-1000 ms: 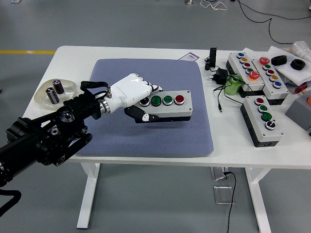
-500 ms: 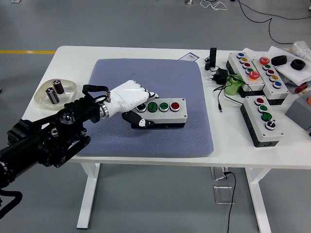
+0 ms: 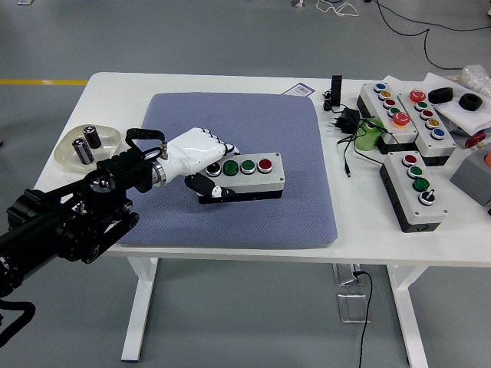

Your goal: Pick up the button,place it on the desk,press the button,press the button

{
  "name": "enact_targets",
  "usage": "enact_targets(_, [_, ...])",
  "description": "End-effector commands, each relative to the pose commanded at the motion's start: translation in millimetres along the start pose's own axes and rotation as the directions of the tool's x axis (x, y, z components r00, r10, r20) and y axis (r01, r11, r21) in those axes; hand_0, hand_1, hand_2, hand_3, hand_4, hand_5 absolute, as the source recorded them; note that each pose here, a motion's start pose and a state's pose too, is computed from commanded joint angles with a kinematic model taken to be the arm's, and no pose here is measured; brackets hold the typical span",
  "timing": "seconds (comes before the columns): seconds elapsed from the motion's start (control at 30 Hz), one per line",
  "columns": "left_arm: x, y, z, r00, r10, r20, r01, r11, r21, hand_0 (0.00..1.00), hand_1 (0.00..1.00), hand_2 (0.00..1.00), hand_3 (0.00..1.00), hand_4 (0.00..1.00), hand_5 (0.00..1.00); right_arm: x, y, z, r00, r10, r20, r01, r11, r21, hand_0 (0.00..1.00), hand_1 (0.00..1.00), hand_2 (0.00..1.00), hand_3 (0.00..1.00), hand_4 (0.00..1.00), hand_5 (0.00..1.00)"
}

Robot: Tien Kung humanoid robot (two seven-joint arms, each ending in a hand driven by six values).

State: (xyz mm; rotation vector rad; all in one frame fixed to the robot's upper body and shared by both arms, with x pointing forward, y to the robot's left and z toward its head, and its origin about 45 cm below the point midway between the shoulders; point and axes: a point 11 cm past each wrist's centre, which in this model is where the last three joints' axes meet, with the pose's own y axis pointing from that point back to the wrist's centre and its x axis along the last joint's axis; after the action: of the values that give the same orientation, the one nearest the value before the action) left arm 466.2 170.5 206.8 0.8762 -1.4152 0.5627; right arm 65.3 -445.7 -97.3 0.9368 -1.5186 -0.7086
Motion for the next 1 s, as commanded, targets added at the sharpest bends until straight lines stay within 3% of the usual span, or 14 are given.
enact_targets(0.13, [-0.7, 1.0, -0.4, 1.000, -0.023, -0.017, 0.023, 1.000, 0.006, 0.986, 0.968, 0.991, 0.886, 0.515, 0.002, -0.1, 0.1, 1, 1.000, 0.000, 0.000, 0.000, 1.000, -0.002, 0.633, 0.537, 0.555, 0.633, 0.227, 0.242])
enact_targets(0.17, [-0.5, 1.5, -0.6, 0.999, -0.030, -0.022, 0.030, 1.000, 0.009, 0.998, 0.998, 0.998, 0.976, 0.538, 0.002, -0.1, 0.1, 2, 1.000, 0.000, 0.000, 0.000, 1.000, -0.003, 0.633, 0.536, 0.556, 0.633, 0.226, 0.242])
enact_targets(0.33, [0.3, 3.1, -2.0, 0.998, -0.057, -0.031, 0.057, 0.998, 0.020, 0.998, 0.998, 0.998, 0.976, 0.538, 0.002, 0.0, 0.1, 3, 1.000, 0.001, -0.001, -0.001, 1.000, -0.006, 0.633, 0.536, 0.556, 0.633, 0.226, 0.242])
enact_targets(0.37, [0.5, 3.3, -2.4, 0.998, -0.059, -0.032, 0.060, 0.998, 0.023, 0.998, 0.998, 0.998, 0.998, 0.575, 0.002, 0.0, 0.1, 3, 1.000, 0.001, -0.001, -0.001, 1.000, -0.006, 0.633, 0.536, 0.556, 0.633, 0.226, 0.243])
enact_targets(0.53, [8.3, 6.5, -4.0, 0.996, -0.041, -0.074, 0.044, 0.998, 0.036, 0.998, 0.998, 0.998, 0.998, 0.575, 0.002, 0.1, 0.1, 4, 1.000, 0.001, 0.000, -0.001, 1.000, -0.009, 0.633, 0.536, 0.556, 0.633, 0.226, 0.243])
enact_targets(0.63, [24.2, 9.8, -2.3, 0.995, 0.019, -0.100, -0.016, 0.999, 0.036, 0.998, 0.998, 0.998, 0.998, 0.575, 0.002, -0.1, 0.2, 4, 1.000, 0.002, 0.001, -0.002, 1.000, -0.008, 0.634, 0.536, 0.556, 0.633, 0.227, 0.243])
enact_targets(0.8, [67.9, 19.4, 2.0, 0.980, 0.161, -0.113, -0.156, 0.987, 0.047, 0.998, 0.980, 0.998, 0.997, 0.552, 0.002, -0.1, 0.2, 5, 1.000, 0.002, 0.002, -0.002, 1.000, -0.010, 0.634, 0.536, 0.557, 0.633, 0.226, 0.246])
enact_targets(0.93, [87.4, 29.2, 8.6, 0.977, 0.175, -0.125, -0.171, 0.984, 0.041, 0.998, 0.980, 0.998, 0.997, 0.552, 0.002, 0.1, 0.2, 6, 1.000, 0.002, 0.003, -0.002, 1.000, -0.012, 0.634, 0.536, 0.557, 0.633, 0.226, 0.246])
enact_targets(0.97, [90.3, 31.7, 12.4, 0.978, 0.164, -0.130, -0.161, 0.986, 0.033, 0.825, 0.828, 0.866, 0.974, 0.543, 0.002, 0.1, 0.2, 6, 1.000, 0.002, 0.004, -0.002, 1.000, -0.012, 0.634, 0.536, 0.557, 0.633, 0.226, 0.244])
enact_targets(1.0, [92.3, 33.2, 15.8, 0.979, 0.155, -0.133, -0.153, 0.988, 0.025, 0.825, 0.828, 0.866, 0.974, 0.543, 0.002, 0.1, 0.2, 6, 1.000, 0.001, 0.004, -0.001, 1.000, -0.013, 0.634, 0.536, 0.557, 0.633, 0.226, 0.244])
